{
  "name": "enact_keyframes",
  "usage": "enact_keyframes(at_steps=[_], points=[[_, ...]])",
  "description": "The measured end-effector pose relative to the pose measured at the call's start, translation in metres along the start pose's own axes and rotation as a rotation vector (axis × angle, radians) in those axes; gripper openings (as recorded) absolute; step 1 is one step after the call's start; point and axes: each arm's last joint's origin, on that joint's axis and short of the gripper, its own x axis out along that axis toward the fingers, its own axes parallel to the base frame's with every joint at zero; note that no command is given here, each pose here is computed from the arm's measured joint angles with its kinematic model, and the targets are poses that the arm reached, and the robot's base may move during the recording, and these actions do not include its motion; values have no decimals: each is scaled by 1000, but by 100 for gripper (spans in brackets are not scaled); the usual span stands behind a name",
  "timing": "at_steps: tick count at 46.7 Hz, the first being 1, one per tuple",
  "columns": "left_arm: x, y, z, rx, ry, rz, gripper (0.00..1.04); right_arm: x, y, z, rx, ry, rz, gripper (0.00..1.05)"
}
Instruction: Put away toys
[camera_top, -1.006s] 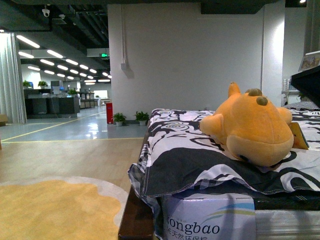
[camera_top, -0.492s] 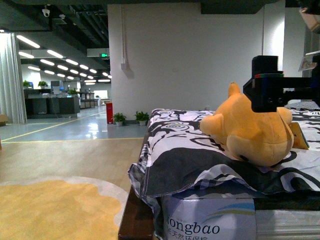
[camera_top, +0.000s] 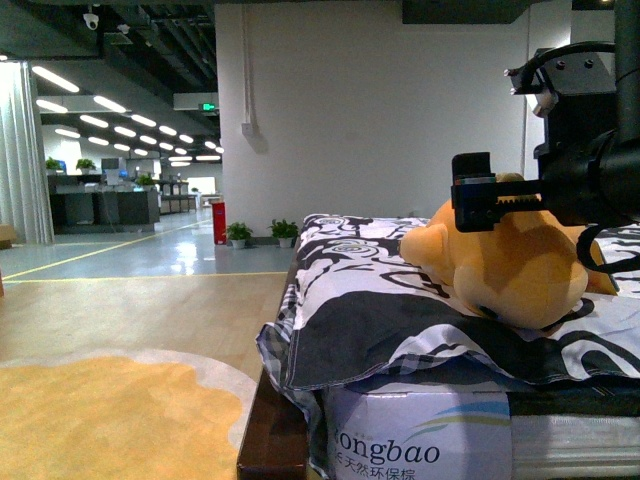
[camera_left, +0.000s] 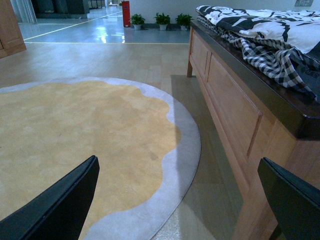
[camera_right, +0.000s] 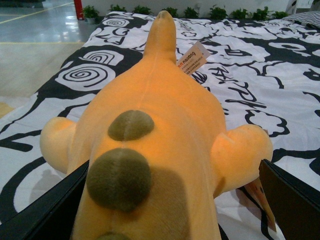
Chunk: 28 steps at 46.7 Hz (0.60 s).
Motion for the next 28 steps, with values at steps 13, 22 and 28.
enact_keyframes(at_steps=[13,22,28], points=[[0,0,0,0,0,0,99,3,5,-30,9,67,20,98],[0,0,0,0,0,0,99,2,14,-32,6,61,26,98],[0,0,0,0,0,0,99,0,17,-33,-1,51,18,77]])
